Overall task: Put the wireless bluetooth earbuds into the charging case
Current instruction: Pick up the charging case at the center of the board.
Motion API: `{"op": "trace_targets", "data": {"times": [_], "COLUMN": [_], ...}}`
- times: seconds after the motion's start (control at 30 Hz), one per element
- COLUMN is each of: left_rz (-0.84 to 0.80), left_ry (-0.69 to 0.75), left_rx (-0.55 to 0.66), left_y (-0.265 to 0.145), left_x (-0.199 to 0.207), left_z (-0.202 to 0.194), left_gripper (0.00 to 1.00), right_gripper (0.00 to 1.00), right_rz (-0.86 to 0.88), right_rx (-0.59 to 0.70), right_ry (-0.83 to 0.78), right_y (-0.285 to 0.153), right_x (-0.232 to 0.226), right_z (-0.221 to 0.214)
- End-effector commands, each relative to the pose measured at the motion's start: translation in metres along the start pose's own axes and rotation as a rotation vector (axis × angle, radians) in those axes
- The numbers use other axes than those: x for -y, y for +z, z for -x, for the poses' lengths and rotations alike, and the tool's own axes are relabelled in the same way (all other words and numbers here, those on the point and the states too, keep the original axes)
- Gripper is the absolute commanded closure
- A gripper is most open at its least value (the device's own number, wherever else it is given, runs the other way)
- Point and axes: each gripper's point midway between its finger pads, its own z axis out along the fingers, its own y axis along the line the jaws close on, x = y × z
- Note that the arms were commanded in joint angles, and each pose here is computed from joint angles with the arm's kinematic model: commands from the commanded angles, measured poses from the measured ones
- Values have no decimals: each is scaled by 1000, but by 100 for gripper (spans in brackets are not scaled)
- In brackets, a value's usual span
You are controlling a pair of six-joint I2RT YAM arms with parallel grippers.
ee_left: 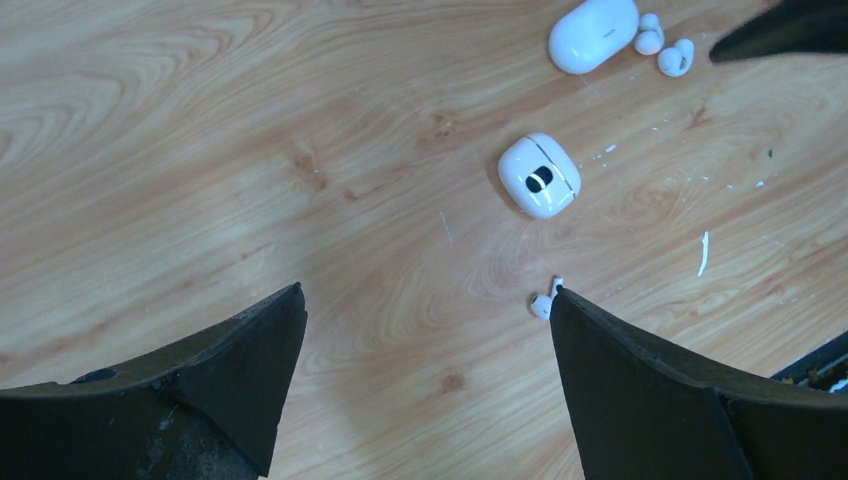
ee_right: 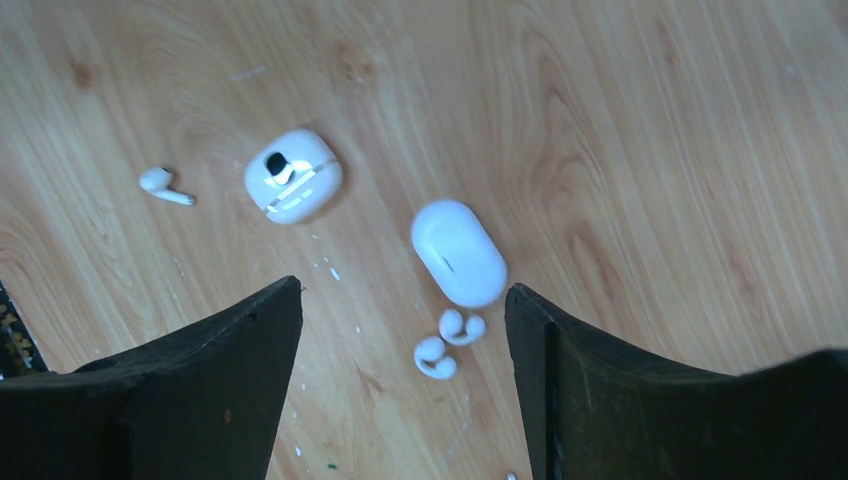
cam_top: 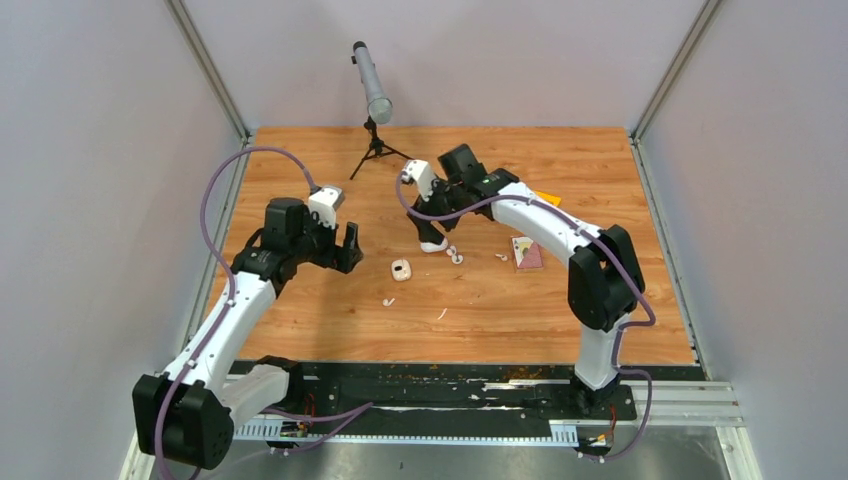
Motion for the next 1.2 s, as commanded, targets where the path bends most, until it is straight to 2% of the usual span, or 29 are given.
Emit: {"op": "trace_targets", "data": {"times": [0.0,0.1,0.23,0.3,0.37,0.5,0.77,0.83,1.07,1.17], "left_rz": [54,129,238,243,217,212,227,212,194,189], "left_ry": [-95,-151,-239,-251,-249,-244,-283,-296,-329,-344], "left_rx": [51,42,27,29,37,46,63,68,81,84], "left_y": [-4,-6,-10,-10,-10,-14,-15,-14,-8,-6], "left_x": [-12,-29,-54,-56,-52,-50,-53,-50,-49,-49], "left_z": [7,0,-8,-7,-4,0,2,5,10,12], "left_gripper": [2,1,0,0,0,0,0,0,0,0], "right_gripper": [29,39,47,33,28,34,31,31,29,29], "right_rz": [126,127,-31,-77,-82,-129,-173,-233,-281,-321], "right_rx": [4,-30,-36,-52,-72,-91,-156,-176,-236,-219], "right_ry": [-145,-138,13,50,112,186,183,195,130,95], "right_y": [19,34,47,55,65,83,107,108,104,100], "right_x": [-36,-42,-39,-43,-45,-50,-72,-67,-60,-52], "right_z": [17,20,29,30,26,22,4,-5,-34,-30]}}
